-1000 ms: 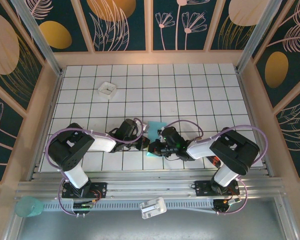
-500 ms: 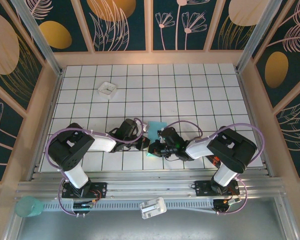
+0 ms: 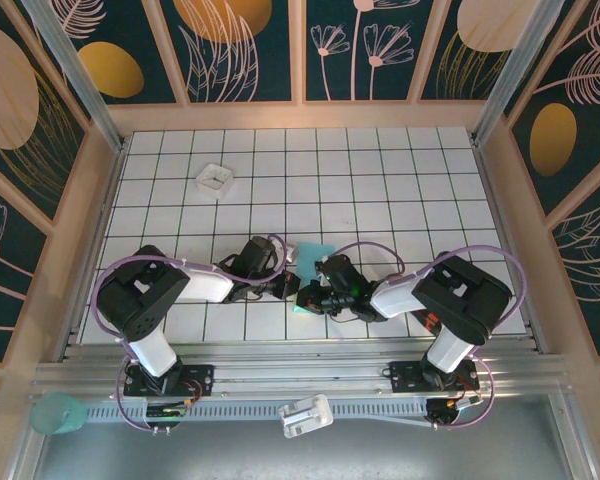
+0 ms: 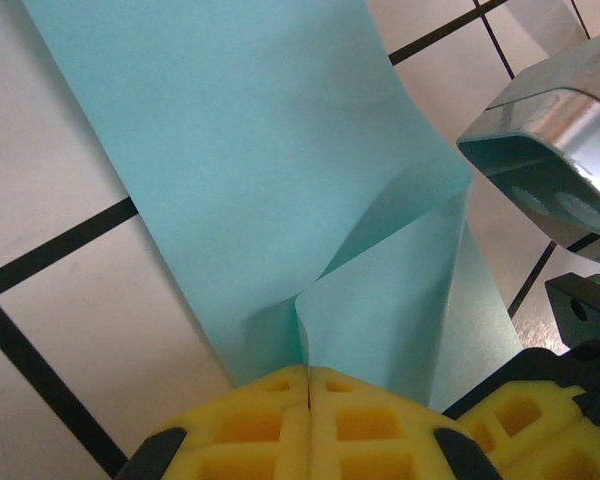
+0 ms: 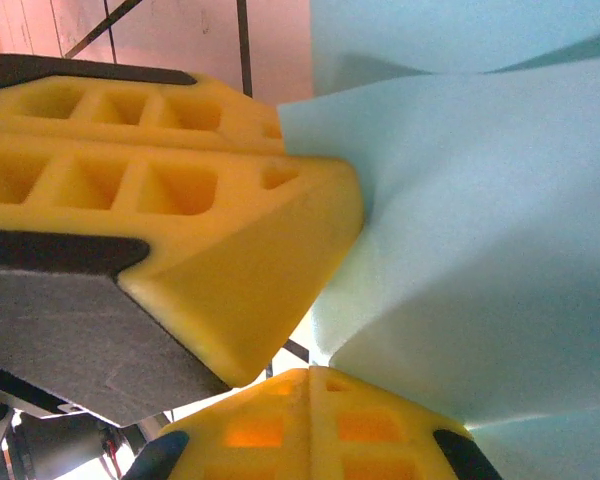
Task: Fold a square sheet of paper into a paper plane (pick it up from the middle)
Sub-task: Fold the triangle a second time at the center of the table.
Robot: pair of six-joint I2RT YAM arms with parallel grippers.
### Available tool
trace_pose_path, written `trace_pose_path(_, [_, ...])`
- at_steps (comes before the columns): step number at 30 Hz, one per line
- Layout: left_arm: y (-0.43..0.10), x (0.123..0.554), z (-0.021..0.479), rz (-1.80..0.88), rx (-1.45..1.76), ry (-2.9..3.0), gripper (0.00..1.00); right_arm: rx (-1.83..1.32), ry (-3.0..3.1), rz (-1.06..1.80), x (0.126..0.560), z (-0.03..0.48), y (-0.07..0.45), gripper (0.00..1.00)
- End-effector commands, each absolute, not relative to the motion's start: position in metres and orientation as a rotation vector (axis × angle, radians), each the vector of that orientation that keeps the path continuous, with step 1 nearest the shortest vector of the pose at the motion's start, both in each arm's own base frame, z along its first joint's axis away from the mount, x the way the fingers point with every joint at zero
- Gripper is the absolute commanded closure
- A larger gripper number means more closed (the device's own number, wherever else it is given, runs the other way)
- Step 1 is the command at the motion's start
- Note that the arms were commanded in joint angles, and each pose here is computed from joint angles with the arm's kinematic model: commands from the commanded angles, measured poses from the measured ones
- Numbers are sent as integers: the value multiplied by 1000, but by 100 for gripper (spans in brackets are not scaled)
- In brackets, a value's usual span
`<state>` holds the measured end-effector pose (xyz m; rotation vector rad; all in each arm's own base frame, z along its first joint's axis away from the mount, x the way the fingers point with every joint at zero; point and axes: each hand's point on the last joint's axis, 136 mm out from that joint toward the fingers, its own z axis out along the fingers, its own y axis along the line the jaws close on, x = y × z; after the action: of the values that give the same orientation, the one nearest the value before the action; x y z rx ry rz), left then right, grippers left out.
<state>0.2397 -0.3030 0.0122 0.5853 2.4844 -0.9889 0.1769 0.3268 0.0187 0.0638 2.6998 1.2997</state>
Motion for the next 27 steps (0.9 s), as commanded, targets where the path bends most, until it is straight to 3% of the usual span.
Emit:
trace_pose_path(1, [-270,244,-36,-734,493,2640,100,45,2744,1268,167,10,326,100])
trace_pose_path(27, [-264,243,-43,-685,490,2663,100,-69,2762,1273,148,18,338,100])
